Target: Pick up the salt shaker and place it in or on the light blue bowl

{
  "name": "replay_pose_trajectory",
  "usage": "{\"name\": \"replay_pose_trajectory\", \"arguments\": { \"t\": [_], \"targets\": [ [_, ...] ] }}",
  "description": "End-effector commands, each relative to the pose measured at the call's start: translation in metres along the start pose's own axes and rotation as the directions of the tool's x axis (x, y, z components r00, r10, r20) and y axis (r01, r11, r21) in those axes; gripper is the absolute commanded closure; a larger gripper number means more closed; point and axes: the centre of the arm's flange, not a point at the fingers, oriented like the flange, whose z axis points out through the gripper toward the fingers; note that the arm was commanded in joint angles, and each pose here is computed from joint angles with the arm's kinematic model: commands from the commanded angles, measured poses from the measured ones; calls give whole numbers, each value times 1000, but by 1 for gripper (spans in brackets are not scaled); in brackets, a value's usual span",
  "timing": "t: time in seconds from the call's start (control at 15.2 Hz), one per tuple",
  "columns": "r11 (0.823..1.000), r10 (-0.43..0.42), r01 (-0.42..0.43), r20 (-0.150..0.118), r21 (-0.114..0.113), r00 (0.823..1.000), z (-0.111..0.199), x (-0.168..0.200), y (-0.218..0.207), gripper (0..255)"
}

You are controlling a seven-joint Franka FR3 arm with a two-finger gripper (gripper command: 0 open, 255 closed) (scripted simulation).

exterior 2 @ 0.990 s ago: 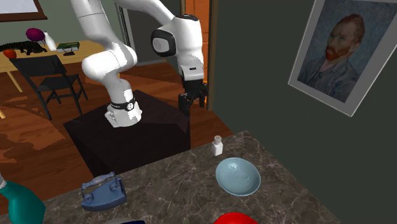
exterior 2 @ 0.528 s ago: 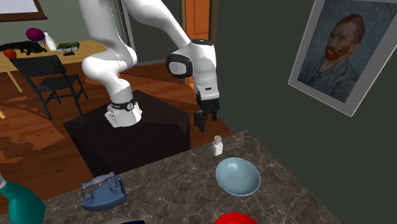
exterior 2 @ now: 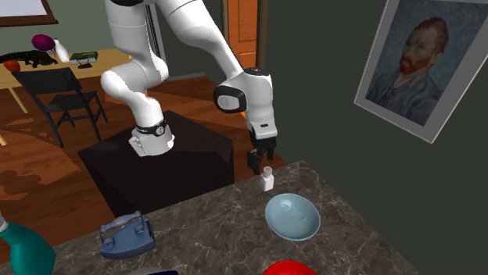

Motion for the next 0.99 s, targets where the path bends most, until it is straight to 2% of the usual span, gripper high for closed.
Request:
{"name": "replay_pose_trajectory", "arguments": {
  "t": [0.0, 0.07, 0.59, 0.66, 0.92],
  "targets": [
    [1000, 0, 0, -1, 0, 1000, 11, 0, -1, 0],
    [1000, 0, 0, -1, 0, 1000, 20, 0, -1, 0],
    [1000, 0, 0, -1, 0, 1000, 20, 0, -1, 0],
    [1000, 0, 0, -1, 0, 1000, 20, 0, -1, 255],
    [1000, 0, 0, -1, 0, 1000, 20, 0, -1, 255]
  ]
}}
